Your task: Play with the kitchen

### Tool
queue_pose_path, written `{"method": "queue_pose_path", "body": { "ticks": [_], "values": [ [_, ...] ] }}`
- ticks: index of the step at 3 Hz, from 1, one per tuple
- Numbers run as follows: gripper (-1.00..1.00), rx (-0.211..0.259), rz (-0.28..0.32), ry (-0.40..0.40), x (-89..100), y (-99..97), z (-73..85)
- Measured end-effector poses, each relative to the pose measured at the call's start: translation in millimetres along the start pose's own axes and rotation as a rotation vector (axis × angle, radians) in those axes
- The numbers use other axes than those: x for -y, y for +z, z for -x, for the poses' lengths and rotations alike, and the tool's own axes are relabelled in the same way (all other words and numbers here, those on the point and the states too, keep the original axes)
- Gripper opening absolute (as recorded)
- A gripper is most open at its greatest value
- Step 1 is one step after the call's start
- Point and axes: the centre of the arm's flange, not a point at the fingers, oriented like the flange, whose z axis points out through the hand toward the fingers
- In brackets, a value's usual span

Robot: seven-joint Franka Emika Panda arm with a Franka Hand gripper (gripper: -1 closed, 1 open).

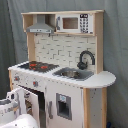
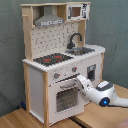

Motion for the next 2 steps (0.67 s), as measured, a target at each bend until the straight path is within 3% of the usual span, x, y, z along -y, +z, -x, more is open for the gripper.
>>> {"method": "queue_pose_path", "body": {
  "ticks": [2],
  "values": [
    [1.00, 0.023, -0.013, -0.081, -7.8, 44.1, -11.1]
  ]
}}
